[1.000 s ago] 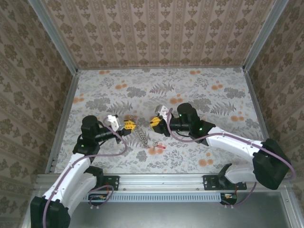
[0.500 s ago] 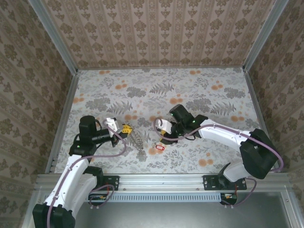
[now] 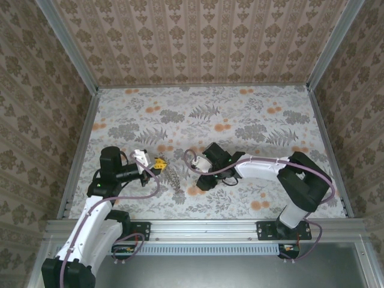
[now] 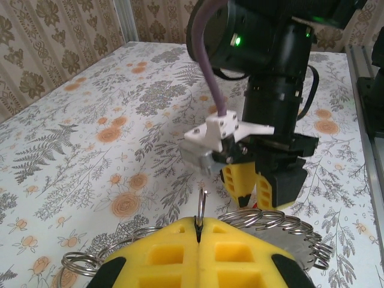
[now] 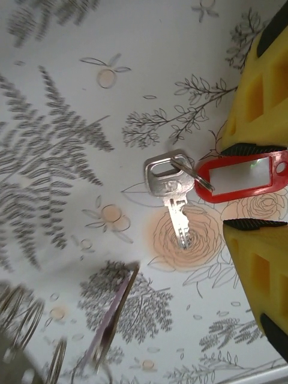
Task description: Put the keys on the keyring
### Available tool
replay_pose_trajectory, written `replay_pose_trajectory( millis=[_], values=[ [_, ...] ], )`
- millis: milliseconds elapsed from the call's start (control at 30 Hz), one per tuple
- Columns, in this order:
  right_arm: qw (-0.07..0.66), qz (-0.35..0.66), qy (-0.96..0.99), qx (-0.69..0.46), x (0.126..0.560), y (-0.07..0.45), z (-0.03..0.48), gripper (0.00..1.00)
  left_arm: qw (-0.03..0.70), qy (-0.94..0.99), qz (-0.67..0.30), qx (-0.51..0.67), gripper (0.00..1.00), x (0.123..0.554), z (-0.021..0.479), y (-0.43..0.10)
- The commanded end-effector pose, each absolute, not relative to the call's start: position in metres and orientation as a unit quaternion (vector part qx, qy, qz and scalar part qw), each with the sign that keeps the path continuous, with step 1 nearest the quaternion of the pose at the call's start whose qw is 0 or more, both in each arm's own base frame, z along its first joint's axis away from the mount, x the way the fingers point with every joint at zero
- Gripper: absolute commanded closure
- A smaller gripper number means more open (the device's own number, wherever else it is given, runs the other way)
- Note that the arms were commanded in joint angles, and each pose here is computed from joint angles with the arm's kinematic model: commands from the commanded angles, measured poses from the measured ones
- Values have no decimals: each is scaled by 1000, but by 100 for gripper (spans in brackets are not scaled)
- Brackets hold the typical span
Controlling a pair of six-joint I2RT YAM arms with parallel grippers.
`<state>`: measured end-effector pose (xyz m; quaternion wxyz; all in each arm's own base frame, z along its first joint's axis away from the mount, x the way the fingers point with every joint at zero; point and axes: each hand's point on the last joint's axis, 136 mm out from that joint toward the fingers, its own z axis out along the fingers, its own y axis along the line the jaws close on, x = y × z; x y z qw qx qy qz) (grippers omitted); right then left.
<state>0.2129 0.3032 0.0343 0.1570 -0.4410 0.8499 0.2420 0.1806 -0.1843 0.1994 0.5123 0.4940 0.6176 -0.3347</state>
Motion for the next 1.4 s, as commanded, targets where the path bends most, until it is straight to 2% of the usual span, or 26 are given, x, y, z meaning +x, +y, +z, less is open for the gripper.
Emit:
replay_pose_trajectory(
  millis=[0, 200, 267, 367, 433, 500, 567, 633, 833, 1000, 1200, 1367],
  values=[
    [142, 269, 856, -419, 214, 316, 39, 64, 518, 609, -336, 498, 100, 179, 203, -185],
    [133, 263, 863, -411, 219, 318, 35, 66, 520, 615, -330, 493, 100, 184, 202, -184],
    [128, 262, 864, -411, 219, 319, 32, 71, 520, 618, -326, 491, 100, 186, 201, -183],
    [124, 258, 867, -408, 221, 317, 29, 85, 521, 618, -323, 492, 100, 187, 202, -183],
    [126, 257, 868, -406, 222, 316, 29, 87, 520, 618, -325, 492, 100, 186, 201, -183],
    [130, 253, 869, -406, 223, 314, 30, 86, 519, 619, -324, 492, 100, 186, 200, -183],
    [131, 251, 870, -405, 221, 312, 30, 80, 518, 620, -324, 493, 100, 186, 200, -183],
    [129, 249, 870, -405, 220, 310, 28, 78, 518, 620, -323, 492, 100, 186, 199, -183],
    [127, 257, 866, -411, 217, 310, 26, 82, 518, 620, -323, 493, 100, 186, 199, -183],
    [127, 261, 862, -416, 215, 310, 25, 81, 517, 621, -324, 493, 100, 186, 198, -183],
    [126, 264, 857, -425, 215, 312, 20, 87, 516, 619, -327, 493, 100, 186, 199, -184],
    [123, 275, 847, -438, 212, 317, 21, 84, 516, 620, -329, 491, 100, 186, 199, -185]
  ],
)
